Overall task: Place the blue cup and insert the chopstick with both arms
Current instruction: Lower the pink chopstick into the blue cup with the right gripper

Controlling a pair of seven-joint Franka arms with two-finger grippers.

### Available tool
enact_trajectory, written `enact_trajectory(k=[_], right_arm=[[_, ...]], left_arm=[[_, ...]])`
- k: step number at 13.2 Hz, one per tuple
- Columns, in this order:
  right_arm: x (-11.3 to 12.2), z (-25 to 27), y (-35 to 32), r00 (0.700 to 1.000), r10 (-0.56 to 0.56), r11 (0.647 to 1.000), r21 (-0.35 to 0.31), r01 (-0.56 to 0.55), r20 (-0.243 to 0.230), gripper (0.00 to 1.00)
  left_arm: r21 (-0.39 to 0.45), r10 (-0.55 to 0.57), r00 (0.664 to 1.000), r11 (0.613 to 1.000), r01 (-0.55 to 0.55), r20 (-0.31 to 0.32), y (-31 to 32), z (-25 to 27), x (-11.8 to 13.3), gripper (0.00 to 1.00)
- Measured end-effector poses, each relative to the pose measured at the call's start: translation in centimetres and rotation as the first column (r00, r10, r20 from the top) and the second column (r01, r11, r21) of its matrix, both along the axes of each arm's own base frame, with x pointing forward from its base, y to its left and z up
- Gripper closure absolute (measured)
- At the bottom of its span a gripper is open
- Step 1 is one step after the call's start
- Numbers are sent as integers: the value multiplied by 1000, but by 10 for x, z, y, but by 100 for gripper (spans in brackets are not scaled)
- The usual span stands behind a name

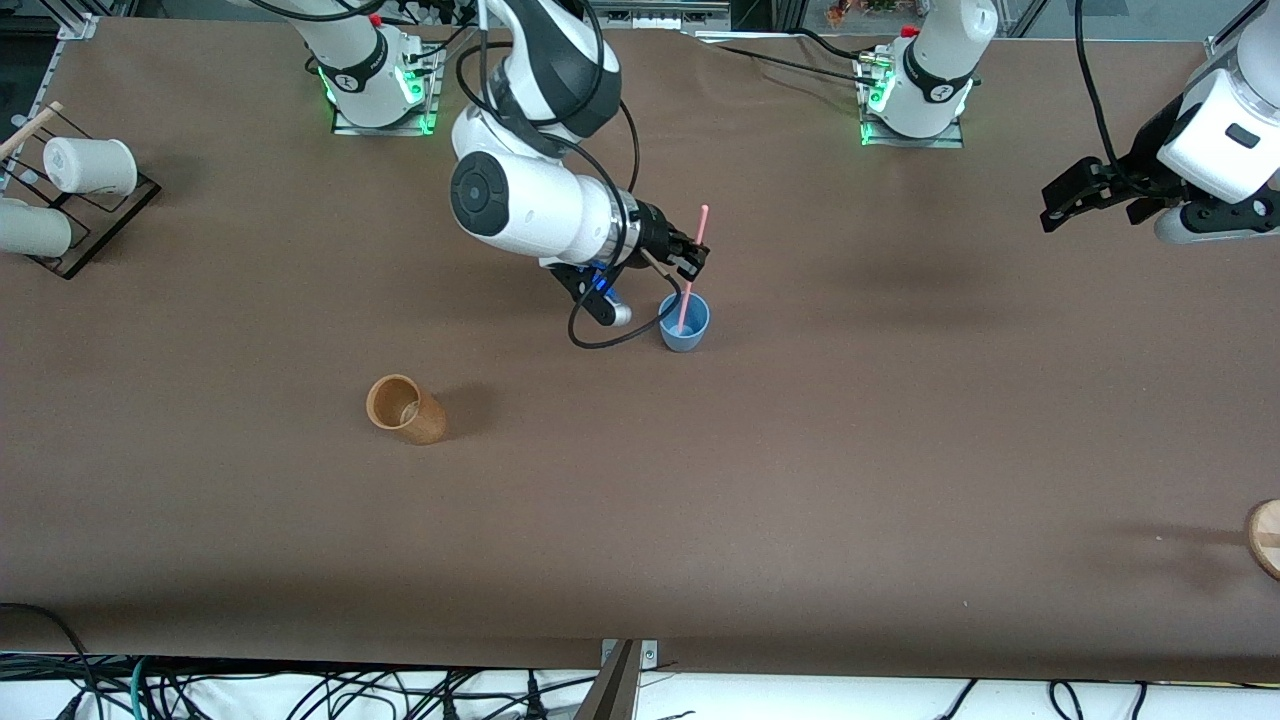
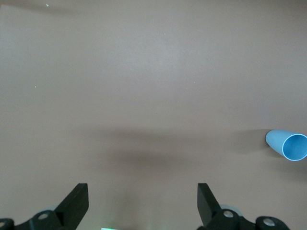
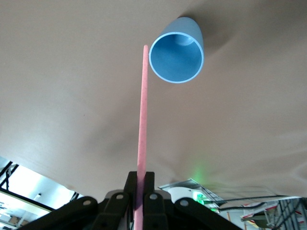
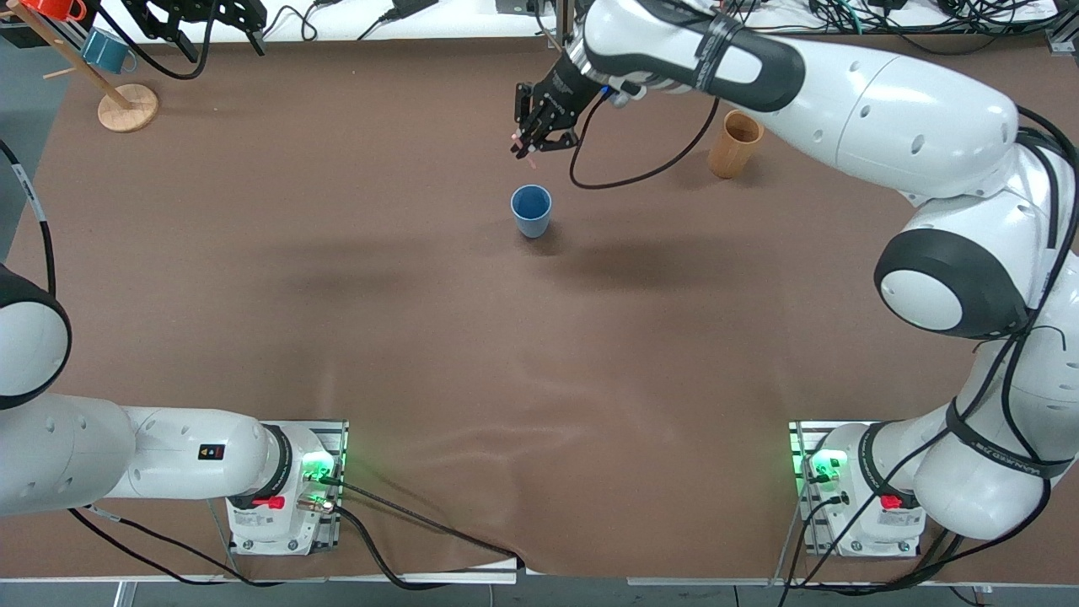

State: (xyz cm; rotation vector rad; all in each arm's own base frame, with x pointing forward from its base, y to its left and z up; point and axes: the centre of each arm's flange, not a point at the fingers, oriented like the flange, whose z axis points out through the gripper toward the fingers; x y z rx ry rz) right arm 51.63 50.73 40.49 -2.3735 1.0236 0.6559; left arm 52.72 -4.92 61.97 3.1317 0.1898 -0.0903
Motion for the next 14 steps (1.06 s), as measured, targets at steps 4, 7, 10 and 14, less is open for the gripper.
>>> enact_trajectory(k=[4,7,10,14], right_arm=[[-16,-28,8,999,-10,1000,-11,10,-35,92],[-16,-29,8,999,-21,1000,-16,20,-45,92],[-17,-36,6,998,-30,999,-25,28,-51,92],[-16,-50,4,998,-41,999,-37,39,-55,85]], left_arm=[[0,-1,1000,1000,1,-2,0,-1,0,0],[-1,-8,1000,1000,8,-2,3,-1,1,0],[-2,-12,1000,1000,12,-3,5,-1,1,0],[-2,-15,1000,1000,15,-3,4,-2,1,0]])
